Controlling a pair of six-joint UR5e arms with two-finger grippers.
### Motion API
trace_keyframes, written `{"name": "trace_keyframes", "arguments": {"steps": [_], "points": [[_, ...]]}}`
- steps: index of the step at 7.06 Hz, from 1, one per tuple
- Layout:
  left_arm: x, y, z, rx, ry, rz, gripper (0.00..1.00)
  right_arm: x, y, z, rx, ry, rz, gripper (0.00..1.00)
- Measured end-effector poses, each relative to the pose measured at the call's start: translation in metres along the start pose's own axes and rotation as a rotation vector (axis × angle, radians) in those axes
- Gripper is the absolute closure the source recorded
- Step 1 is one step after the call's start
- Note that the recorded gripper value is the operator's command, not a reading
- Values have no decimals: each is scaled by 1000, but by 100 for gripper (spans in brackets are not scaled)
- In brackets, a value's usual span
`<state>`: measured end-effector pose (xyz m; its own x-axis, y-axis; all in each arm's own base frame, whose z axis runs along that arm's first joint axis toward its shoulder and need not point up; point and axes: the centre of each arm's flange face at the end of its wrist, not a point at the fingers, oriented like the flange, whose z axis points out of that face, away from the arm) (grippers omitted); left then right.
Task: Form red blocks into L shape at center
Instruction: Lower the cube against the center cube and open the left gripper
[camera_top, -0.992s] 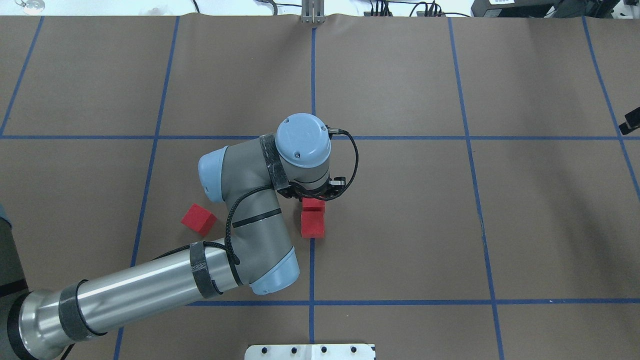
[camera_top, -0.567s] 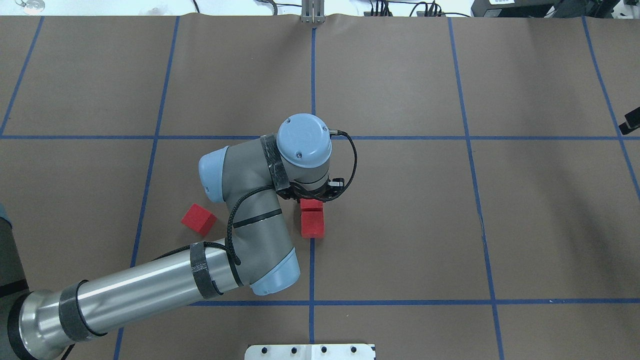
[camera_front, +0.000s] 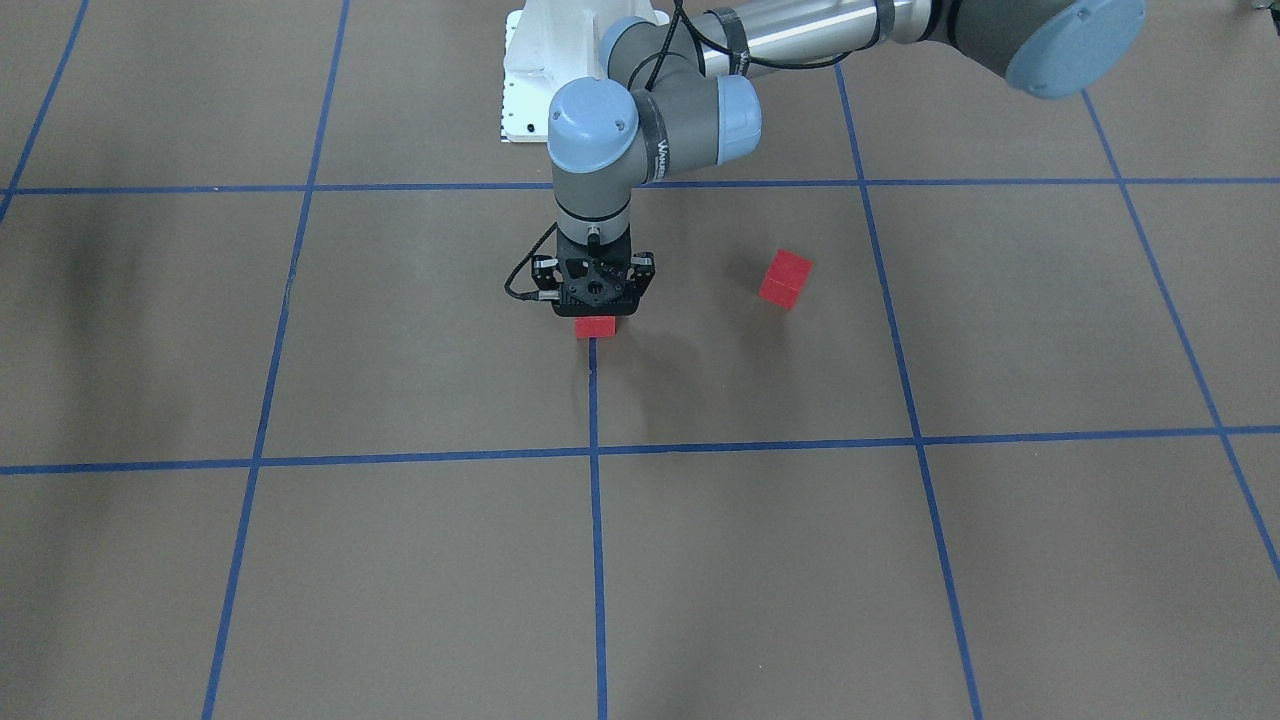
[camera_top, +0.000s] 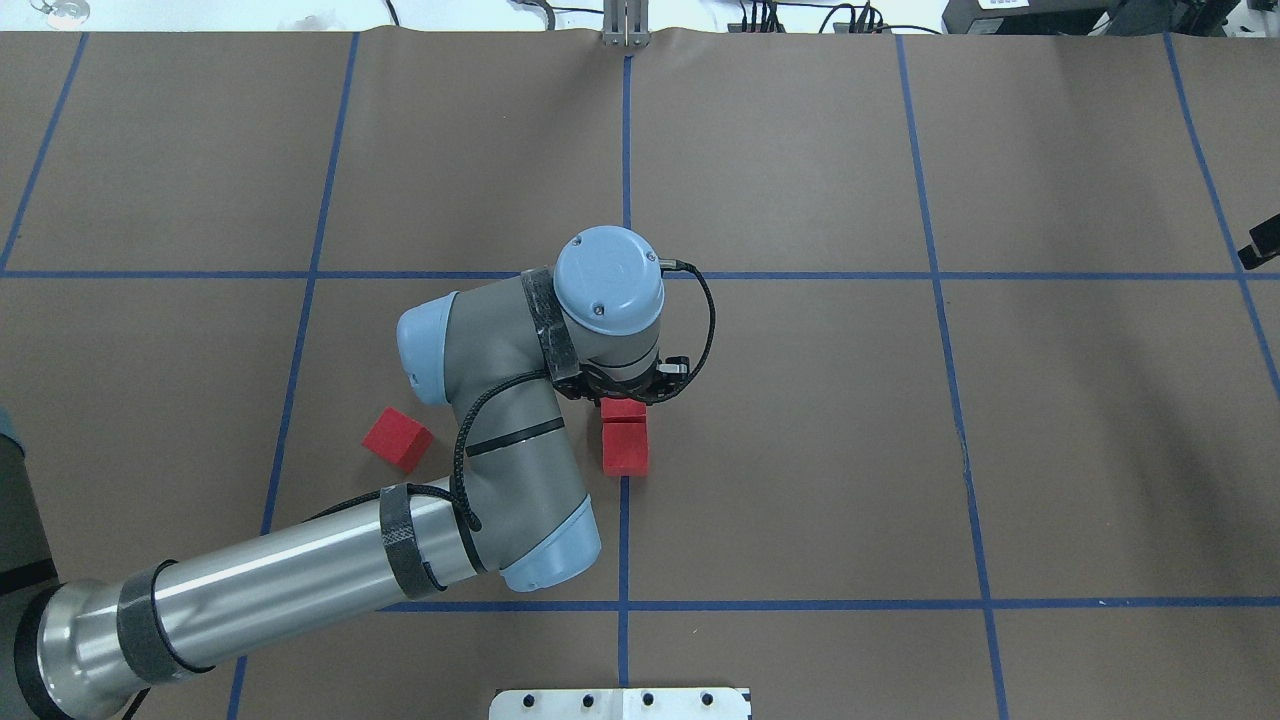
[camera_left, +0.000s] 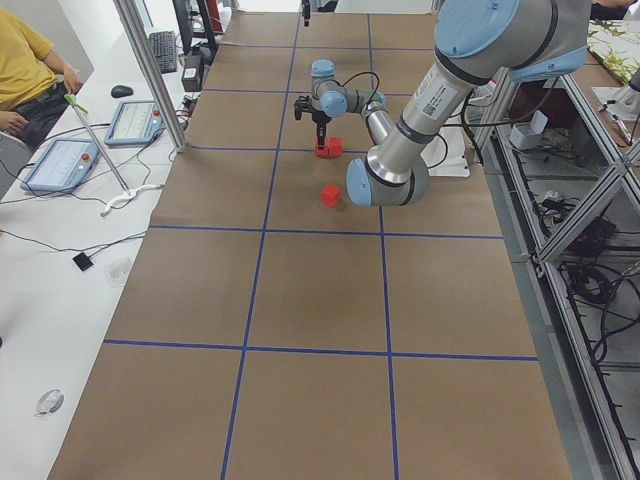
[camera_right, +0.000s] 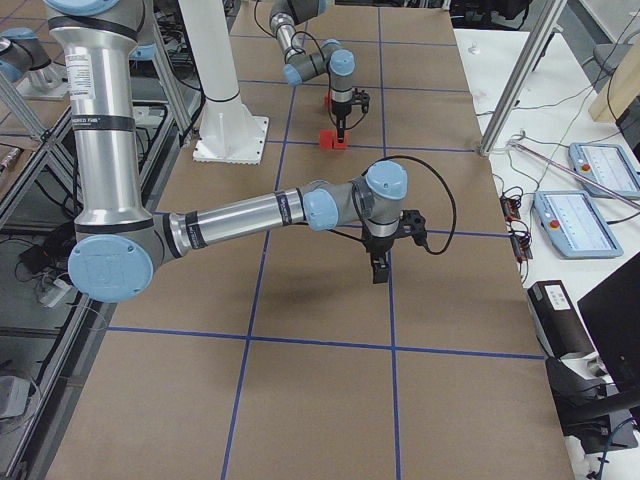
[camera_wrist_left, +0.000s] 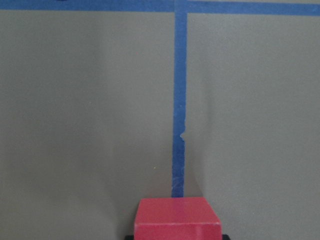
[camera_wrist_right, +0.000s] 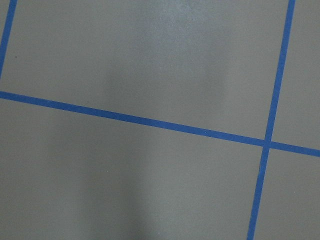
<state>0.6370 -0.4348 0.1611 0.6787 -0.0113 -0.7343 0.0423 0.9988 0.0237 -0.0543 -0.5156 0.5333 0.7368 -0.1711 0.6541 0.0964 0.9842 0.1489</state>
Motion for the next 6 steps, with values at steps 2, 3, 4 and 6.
{"name": "trace_keyframes", "arguments": {"steps": [2, 3, 4, 6], "points": [[0, 1, 1, -2, 0, 1, 38, 0, 0, 0, 0, 0, 0, 1], [0, 1, 1, -2, 0, 1, 23, 0, 0, 0, 0, 0, 0, 0], [0, 1, 1, -2, 0, 1, 7, 0, 0, 0, -1, 0, 1, 0], [0, 1, 1, -2, -1, 4, 1, 0, 0, 0, -1, 0, 0, 1]]}}
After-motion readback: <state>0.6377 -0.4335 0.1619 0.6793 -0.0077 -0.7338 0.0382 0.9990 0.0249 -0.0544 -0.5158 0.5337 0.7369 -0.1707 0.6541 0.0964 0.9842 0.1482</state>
